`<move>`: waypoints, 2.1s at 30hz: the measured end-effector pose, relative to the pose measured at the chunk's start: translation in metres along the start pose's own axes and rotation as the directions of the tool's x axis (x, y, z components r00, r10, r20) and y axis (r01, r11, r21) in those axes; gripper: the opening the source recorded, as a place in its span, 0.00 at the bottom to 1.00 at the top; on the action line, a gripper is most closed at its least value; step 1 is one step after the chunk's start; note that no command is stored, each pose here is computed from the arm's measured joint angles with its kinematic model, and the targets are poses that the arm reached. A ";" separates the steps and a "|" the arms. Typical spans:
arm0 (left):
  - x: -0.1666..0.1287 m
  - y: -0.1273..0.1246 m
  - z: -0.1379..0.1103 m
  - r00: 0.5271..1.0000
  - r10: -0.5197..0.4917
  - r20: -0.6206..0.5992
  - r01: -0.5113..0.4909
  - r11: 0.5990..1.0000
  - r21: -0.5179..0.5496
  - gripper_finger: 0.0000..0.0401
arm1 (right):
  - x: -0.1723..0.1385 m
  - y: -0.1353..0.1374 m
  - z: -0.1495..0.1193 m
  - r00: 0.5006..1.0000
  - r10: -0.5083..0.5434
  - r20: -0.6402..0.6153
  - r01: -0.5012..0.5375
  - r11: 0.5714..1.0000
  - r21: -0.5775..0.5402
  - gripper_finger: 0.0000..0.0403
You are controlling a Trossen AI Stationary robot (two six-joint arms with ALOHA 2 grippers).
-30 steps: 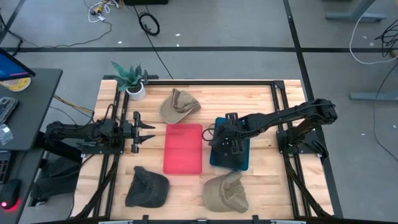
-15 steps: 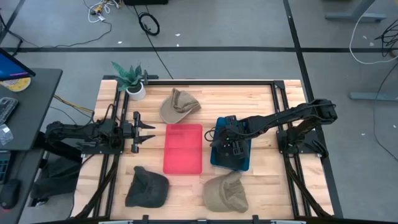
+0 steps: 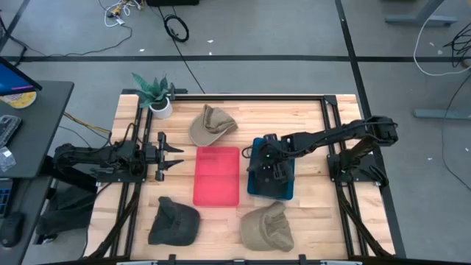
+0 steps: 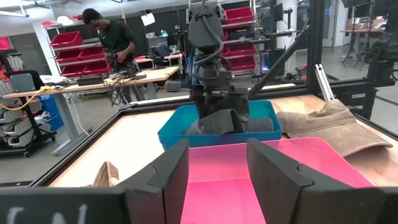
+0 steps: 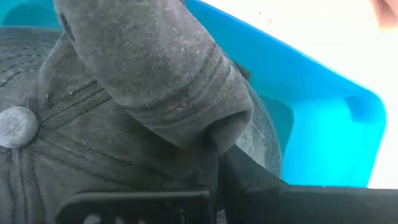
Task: Pick & Place hat
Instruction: Put the top black cap into the blue bin
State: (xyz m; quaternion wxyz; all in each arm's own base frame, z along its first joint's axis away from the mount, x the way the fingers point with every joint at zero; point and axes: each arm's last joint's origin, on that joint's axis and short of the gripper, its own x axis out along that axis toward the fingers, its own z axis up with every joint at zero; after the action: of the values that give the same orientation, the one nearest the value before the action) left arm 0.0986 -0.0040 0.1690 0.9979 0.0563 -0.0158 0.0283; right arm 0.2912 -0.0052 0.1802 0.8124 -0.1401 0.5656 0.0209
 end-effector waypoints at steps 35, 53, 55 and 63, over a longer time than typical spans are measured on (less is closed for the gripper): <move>0.000 0.000 0.000 1.000 0.000 0.000 0.000 1.000 0.000 0.41 | -0.043 0.001 0.033 0.999 0.031 -0.008 -0.030 0.996 0.081 0.38; 0.000 0.000 0.000 1.000 0.000 0.000 0.000 1.000 0.000 0.41 | -0.036 0.014 0.044 0.982 0.087 0.166 -0.101 0.992 0.077 0.33; 0.000 0.000 0.000 1.000 0.000 0.000 0.000 1.000 0.000 0.41 | -0.034 0.021 0.042 0.983 0.100 0.154 -0.113 0.991 0.079 0.33; 0.000 0.000 0.000 1.000 0.000 0.000 0.000 1.000 0.000 0.41 | -0.012 0.042 0.028 0.975 0.115 0.190 -0.130 0.989 0.064 0.33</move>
State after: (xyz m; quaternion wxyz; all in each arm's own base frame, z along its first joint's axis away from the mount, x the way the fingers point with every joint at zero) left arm 0.0986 -0.0040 0.1690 0.9979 0.0562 -0.0158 0.0281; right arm 0.3043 0.0435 0.1918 0.8636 -0.0712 0.4952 0.0623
